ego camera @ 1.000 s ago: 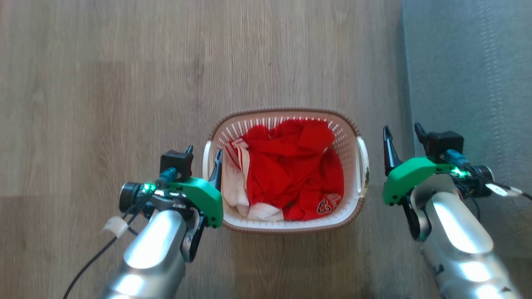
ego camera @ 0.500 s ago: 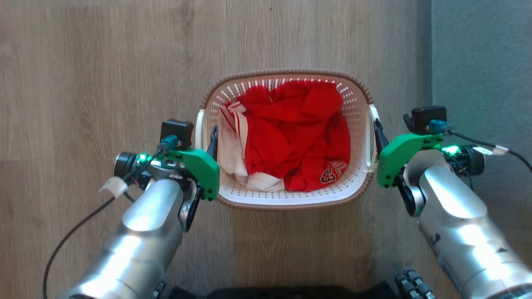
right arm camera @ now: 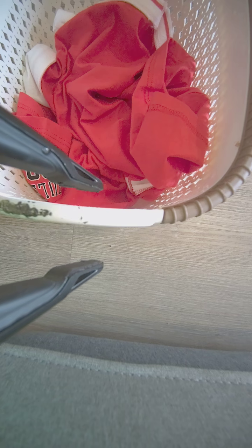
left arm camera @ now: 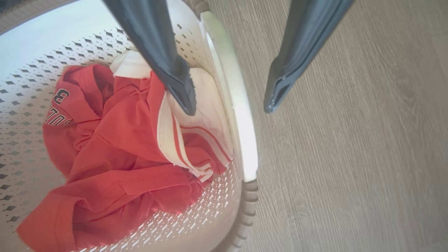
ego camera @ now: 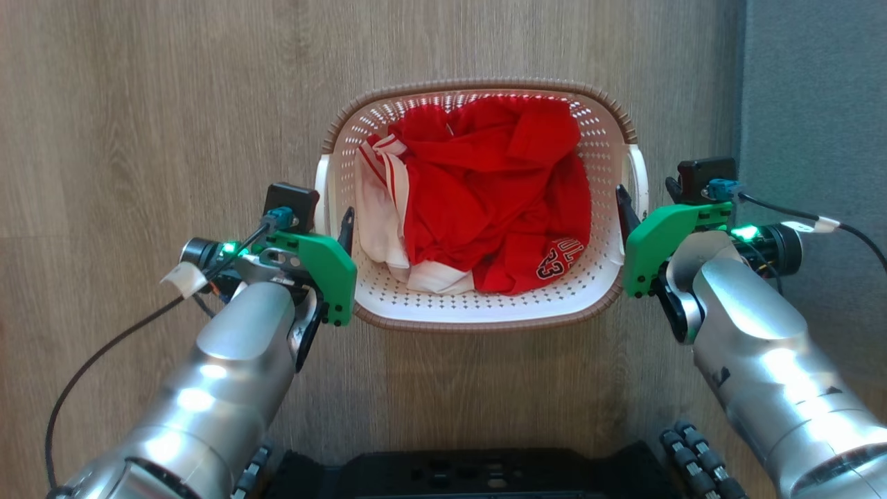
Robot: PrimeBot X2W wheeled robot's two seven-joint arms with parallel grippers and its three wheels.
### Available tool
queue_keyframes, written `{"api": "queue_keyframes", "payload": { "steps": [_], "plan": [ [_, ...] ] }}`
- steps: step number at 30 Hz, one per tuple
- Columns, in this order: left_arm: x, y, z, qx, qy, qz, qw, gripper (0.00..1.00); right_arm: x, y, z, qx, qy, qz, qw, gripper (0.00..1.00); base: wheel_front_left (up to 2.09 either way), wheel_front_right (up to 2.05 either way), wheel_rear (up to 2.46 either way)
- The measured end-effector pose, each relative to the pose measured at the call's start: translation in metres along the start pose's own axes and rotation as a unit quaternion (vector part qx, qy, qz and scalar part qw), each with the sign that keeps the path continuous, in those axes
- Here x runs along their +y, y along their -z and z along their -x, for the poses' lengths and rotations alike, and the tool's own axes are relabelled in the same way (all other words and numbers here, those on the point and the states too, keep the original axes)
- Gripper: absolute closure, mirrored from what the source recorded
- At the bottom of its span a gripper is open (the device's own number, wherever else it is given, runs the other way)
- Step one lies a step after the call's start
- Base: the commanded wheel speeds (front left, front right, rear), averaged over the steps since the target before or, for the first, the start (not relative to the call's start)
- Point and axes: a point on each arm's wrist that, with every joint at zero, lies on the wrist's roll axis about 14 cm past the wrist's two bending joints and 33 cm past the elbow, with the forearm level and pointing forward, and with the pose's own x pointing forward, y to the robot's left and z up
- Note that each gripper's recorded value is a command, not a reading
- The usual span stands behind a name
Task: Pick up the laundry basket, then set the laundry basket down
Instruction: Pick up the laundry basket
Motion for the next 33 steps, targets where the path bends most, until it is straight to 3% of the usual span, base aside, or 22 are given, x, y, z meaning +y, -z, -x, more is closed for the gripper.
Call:
{"api": "queue_keyframes", "payload": {
  "steps": [33],
  "plan": [
    [0.004,0.040,-0.025,0.119,0.015,-0.003,0.993,0.00,0.011,0.033,-0.044,0.094,-0.023,-0.014,0.995,0.00,0.00,0.00,0.00]
  ]
}}
